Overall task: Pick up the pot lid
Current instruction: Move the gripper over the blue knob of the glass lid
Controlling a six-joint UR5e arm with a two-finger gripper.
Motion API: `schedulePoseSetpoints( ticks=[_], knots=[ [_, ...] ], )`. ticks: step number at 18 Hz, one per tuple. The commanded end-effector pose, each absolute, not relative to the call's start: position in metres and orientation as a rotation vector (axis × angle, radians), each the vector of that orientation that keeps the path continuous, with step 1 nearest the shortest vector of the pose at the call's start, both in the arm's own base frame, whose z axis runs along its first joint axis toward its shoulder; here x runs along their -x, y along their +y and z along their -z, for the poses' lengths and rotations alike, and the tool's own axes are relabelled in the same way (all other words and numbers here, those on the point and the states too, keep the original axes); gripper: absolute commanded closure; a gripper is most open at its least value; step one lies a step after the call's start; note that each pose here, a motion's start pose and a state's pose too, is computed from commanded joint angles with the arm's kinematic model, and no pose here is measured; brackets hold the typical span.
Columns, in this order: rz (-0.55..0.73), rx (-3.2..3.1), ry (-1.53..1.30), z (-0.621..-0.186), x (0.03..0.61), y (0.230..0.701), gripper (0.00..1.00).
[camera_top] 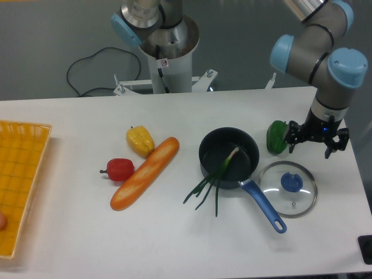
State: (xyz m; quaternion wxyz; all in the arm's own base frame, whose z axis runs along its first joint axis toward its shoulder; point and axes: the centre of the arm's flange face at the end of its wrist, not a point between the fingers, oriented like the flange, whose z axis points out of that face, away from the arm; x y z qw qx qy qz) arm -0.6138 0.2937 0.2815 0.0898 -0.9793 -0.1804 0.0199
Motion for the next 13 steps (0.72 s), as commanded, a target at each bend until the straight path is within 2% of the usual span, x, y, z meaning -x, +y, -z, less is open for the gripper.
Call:
schedulePoseSetpoints(
  ticks=[9,13],
  knots=[
    [-0.061,2.917,-0.59,-0.265,0.617,0.309,0.0],
    [-0.124,3.022,-0.547,-0.249,0.612,0.328,0.0]
  ],
)
